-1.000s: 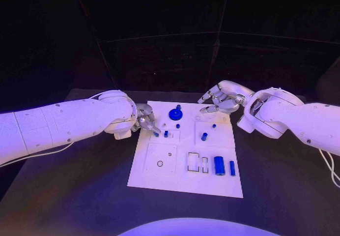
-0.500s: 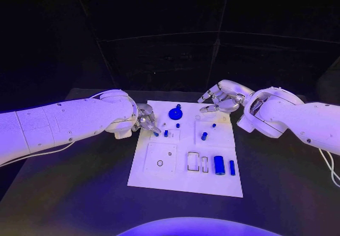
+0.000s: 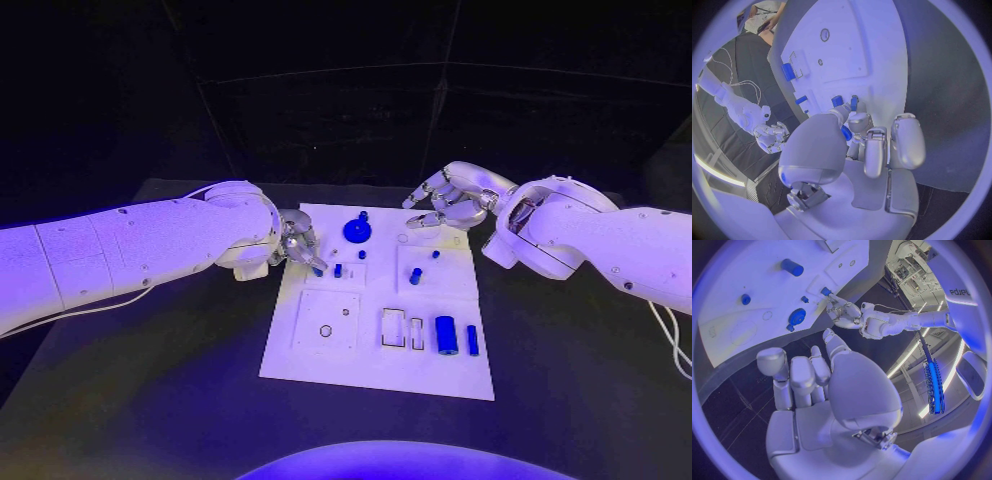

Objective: Assemble the parts on the task board

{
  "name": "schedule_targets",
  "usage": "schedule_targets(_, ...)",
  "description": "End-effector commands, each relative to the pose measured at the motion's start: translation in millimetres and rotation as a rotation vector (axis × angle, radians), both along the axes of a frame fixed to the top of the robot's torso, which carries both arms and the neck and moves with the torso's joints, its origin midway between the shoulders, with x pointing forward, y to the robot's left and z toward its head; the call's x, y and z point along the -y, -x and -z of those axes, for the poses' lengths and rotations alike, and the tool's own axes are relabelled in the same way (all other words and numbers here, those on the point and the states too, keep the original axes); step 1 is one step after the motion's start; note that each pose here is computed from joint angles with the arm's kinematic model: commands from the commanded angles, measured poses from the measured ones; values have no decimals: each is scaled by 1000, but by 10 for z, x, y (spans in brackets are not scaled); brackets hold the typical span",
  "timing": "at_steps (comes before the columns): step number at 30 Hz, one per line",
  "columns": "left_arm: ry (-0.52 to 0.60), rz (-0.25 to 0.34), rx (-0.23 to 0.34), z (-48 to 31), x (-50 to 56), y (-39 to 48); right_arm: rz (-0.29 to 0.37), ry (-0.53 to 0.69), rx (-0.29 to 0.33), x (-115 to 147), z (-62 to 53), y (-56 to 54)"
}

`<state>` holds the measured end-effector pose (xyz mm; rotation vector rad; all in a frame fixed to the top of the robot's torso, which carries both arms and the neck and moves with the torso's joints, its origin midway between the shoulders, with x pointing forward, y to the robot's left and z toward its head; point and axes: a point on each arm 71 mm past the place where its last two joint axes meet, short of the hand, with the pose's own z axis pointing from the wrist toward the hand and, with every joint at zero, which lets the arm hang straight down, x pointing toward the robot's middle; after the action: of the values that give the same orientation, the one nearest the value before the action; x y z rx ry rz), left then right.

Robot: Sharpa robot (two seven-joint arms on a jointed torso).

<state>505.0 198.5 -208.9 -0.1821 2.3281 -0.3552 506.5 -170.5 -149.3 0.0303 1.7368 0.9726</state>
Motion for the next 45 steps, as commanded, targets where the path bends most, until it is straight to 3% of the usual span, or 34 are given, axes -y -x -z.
schedule_targets(1, -18, 9, -15, 27, 10, 2, -11, -1, 3, -14, -14, 5)
schedule_targets(18, -40, 8, -35, 62, 14, -8, -11, -1, 2, -9, -16, 11)
schedule_targets(45, -18, 8, -6, 48, 50, 6, -8, -2, 4, 0, -17, 11)
